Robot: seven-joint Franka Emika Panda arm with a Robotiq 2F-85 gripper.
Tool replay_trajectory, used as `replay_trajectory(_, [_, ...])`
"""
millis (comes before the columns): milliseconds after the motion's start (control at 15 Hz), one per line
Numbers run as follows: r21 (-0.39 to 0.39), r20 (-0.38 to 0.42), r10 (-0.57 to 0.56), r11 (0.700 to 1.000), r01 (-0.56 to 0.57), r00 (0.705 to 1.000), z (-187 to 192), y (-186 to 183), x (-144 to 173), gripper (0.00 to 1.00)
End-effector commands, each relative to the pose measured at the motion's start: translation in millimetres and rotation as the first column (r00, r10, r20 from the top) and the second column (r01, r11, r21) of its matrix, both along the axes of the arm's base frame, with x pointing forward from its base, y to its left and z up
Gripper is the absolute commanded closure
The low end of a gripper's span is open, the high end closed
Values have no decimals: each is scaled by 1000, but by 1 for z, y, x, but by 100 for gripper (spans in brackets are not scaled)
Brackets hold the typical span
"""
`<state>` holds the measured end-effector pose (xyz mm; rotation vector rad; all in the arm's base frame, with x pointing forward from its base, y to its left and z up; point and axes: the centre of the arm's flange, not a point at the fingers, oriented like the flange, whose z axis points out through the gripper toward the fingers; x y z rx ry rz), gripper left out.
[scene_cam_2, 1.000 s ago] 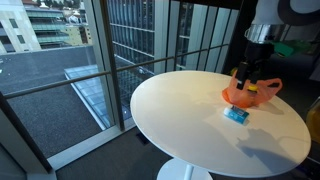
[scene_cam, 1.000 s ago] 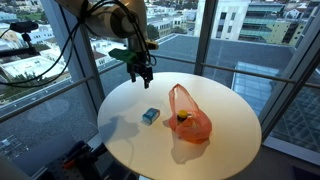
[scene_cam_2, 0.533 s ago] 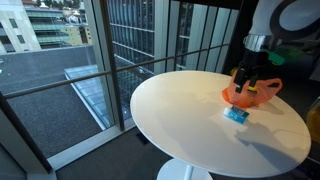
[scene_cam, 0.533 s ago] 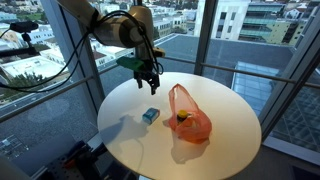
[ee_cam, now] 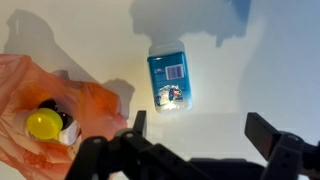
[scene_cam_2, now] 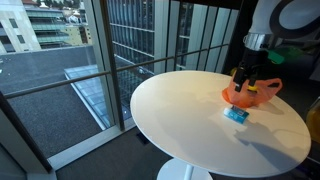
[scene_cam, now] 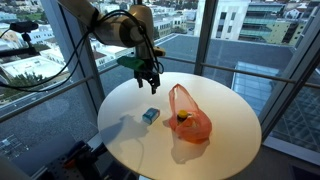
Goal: Pick up the mentos container from the table and put it in the orange plastic bag
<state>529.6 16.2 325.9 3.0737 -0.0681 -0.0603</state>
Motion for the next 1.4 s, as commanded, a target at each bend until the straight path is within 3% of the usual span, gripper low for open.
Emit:
replay_trajectory(0, [-6,-2,-19,1000,19,1000,-11,-6,6,0])
replay_trajectory(733, [-20,-36,-26,999,25,999,-86,-17,21,0])
replay_trajectory(1333, [-47,-88,-38,998,34,995,-120,-37,17,0])
